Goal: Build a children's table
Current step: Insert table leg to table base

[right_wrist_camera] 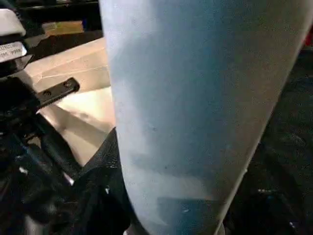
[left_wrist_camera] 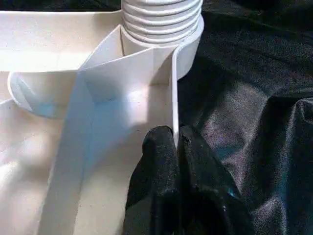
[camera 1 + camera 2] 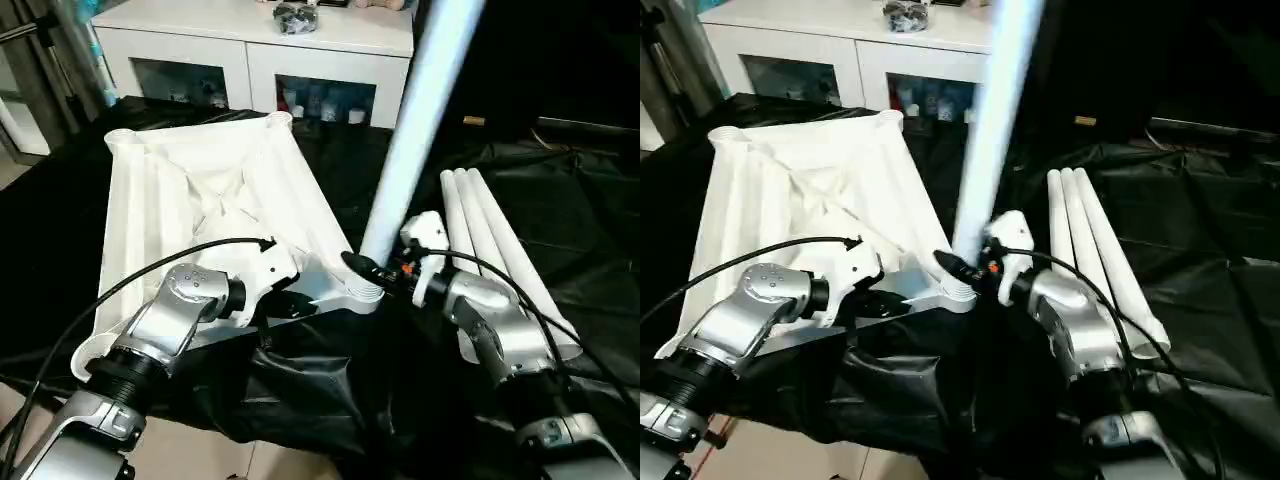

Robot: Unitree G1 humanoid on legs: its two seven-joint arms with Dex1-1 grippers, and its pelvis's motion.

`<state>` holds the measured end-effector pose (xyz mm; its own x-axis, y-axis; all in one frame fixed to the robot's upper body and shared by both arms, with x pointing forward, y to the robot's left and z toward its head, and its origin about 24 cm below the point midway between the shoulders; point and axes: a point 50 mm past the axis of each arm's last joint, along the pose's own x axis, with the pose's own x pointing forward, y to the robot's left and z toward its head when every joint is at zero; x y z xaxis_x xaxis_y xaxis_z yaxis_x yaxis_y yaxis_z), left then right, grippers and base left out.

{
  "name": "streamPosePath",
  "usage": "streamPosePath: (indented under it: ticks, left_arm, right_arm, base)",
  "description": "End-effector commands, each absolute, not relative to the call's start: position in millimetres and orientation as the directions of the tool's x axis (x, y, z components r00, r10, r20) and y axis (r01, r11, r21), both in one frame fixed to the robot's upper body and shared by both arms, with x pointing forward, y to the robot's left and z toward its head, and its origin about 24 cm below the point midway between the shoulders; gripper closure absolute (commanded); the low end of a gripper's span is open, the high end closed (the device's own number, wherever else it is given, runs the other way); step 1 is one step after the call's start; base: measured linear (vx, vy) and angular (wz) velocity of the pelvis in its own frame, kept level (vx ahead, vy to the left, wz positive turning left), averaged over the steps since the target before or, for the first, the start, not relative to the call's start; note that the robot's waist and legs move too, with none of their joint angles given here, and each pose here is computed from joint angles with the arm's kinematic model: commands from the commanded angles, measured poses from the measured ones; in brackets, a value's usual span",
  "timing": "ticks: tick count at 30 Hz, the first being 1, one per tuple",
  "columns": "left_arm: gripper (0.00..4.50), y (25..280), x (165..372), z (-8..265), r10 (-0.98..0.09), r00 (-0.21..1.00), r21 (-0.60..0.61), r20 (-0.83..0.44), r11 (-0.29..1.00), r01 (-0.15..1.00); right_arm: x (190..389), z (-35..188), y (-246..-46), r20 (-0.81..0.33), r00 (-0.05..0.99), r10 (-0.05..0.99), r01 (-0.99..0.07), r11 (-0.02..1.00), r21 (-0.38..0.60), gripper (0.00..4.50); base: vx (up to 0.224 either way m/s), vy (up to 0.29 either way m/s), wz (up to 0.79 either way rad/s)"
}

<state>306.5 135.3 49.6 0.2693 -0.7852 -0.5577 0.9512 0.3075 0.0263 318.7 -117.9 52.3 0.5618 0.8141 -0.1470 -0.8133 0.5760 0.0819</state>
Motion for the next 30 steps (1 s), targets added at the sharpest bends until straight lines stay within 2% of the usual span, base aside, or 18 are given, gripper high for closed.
streamPosePath:
  ticks: [1,8,12,17,26,30]
  left_arm:
    - [4.5,129,305,53,-0.799,0.229,0.043,-0.557,0.248,0.968]
    - [4.5,129,302,53,-0.814,0.197,0.047,-0.546,0.205,0.978]
    - [4.5,131,291,52,-0.846,0.093,0.026,-0.525,0.093,0.995]
    - [4.5,135,287,53,-0.849,0.03,0.007,-0.527,0.031,1.0]
    - [4.5,142,297,48,-0.802,0.123,0.067,-0.585,0.103,0.992]
    - [4.5,138,297,47,-0.811,0.137,0.061,-0.569,0.124,0.99]
  right_arm:
    - [304.9,18,-113.9,-0.29,0.479,0.828,-0.828,0.536,0.164,2.59]
    - [299.0,16,-114.1,-0.268,0.425,0.865,-0.857,0.479,0.189,2.59]
    - [289.1,10,-114.8,-0.235,0.327,0.915,-0.898,0.379,0.224,2.59]
    - [284.0,11,-112.8,-0.217,0.25,0.944,-0.921,0.3,0.247,2.59]
    - [283.6,10,-108.5,-0.216,0.237,0.947,-0.927,0.287,0.244,2.59]
    - [279.4,6,-105.5,-0.201,0.252,0.947,-0.918,0.299,0.259,2.59]
  base:
    - [0.0,0.0,0.0]
    - [0.0,0.0,0.0]
    - [0.0,0.0,0.0]
    - [0.0,0.0,0.0]
    - [0.0,0.0,0.0]
    - [0.0,0.0,0.0]
